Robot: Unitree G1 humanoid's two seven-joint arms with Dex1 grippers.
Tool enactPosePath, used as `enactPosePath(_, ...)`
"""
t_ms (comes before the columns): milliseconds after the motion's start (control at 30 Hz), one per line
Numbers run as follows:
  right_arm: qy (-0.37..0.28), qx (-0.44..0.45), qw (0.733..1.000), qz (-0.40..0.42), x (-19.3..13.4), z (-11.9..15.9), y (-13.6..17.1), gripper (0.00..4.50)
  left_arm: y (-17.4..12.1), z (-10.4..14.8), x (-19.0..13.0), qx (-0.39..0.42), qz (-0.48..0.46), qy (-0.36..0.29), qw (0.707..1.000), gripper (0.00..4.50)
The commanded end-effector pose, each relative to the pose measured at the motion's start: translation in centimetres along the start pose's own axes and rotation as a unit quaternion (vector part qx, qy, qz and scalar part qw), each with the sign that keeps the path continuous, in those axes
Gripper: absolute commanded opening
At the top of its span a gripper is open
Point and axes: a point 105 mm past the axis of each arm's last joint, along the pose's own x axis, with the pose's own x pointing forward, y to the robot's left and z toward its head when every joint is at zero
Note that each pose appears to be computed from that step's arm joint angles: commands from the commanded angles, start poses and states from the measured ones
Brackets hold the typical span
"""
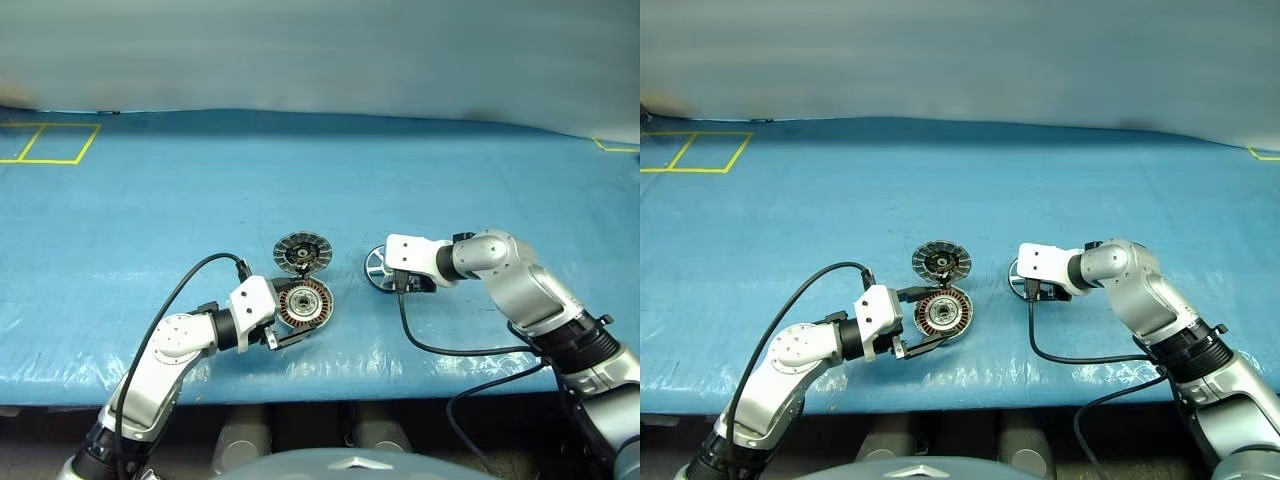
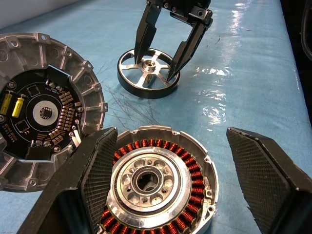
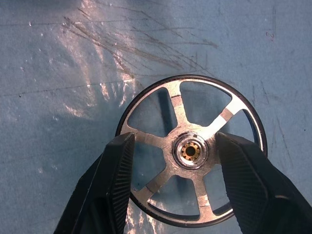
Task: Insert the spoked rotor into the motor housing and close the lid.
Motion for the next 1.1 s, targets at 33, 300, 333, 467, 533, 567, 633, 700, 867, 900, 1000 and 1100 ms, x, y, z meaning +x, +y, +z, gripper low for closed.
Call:
enactPosePath(33,0.025,0.001,1.0,-0.015,-0.2,-0.9,-0.5,2.78,0.1,0.6,0.1,0.011,0.001,-0.013,1.0,3.83)
enactPosePath(300,0.013,0.0,1.0,-0.022,-0.7,-0.4,-1.2,2.78,0.1,0.4,0.1,0.009,0.004,-0.012,1.0,3.83)
enactPosePath(333,0.007,-0.001,1.0,-0.019,-0.9,0.0,-1.2,2.78,0.0,0.4,0.1,0.008,0.004,-0.012,1.0,3.83)
enactPosePath(467,-0.015,-0.013,1.0,-0.009,-1.5,1.2,-1.2,2.78,0.0,0.4,0.1,0.009,0.006,-0.01,1.0,3.83)
enactPosePath(533,-0.021,-0.008,1.0,-0.012,-1.7,1.4,-1.5,2.78,0.0,0.4,0.1,0.009,0.007,-0.01,1.0,3.83)
enactPosePath(567,-0.027,-0.003,1.0,-0.009,-1.8,1.6,-1.5,2.78,0.0,0.3,0.0,0.009,0.007,-0.009,1.0,3.83)
enactPosePath(633,-0.045,0.015,0.999,-0.006,-2.1,2.2,-1.7,2.78,0.0,0.3,0.0,0.009,0.007,-0.009,1.0,3.83)
enactPosePath(700,-0.053,0.03,0.998,-0.012,-2.3,2.4,-2.2,2.78,0.0,0.3,0.1,0.009,0.007,-0.009,1.0,3.83)
enactPosePath(867,-0.007,-0.015,1.0,-0.016,-2.3,1.0,-2.2,2.78,-0.2,0.3,0.1,0.006,0.009,-0.01,1.0,3.83)
enactPosePath(900,0.006,-0.028,0.999,-0.018,-2.1,0.6,-2.3,2.78,-0.2,0.2,0.1,0.005,0.009,-0.01,1.0,3.83)
enactPosePath(1000,0.015,-0.048,0.999,-0.004,-2.0,0.4,-1.8,2.78,-0.3,0.2,0.2,0.005,0.009,-0.01,1.0,3.83)
enactPosePath(1100,0.023,-0.066,0.998,-0.007,-2.1,0.3,-2.0,2.78,-0.3,0.2,0.2,0.004,0.01,-0.009,1.0,3.83)
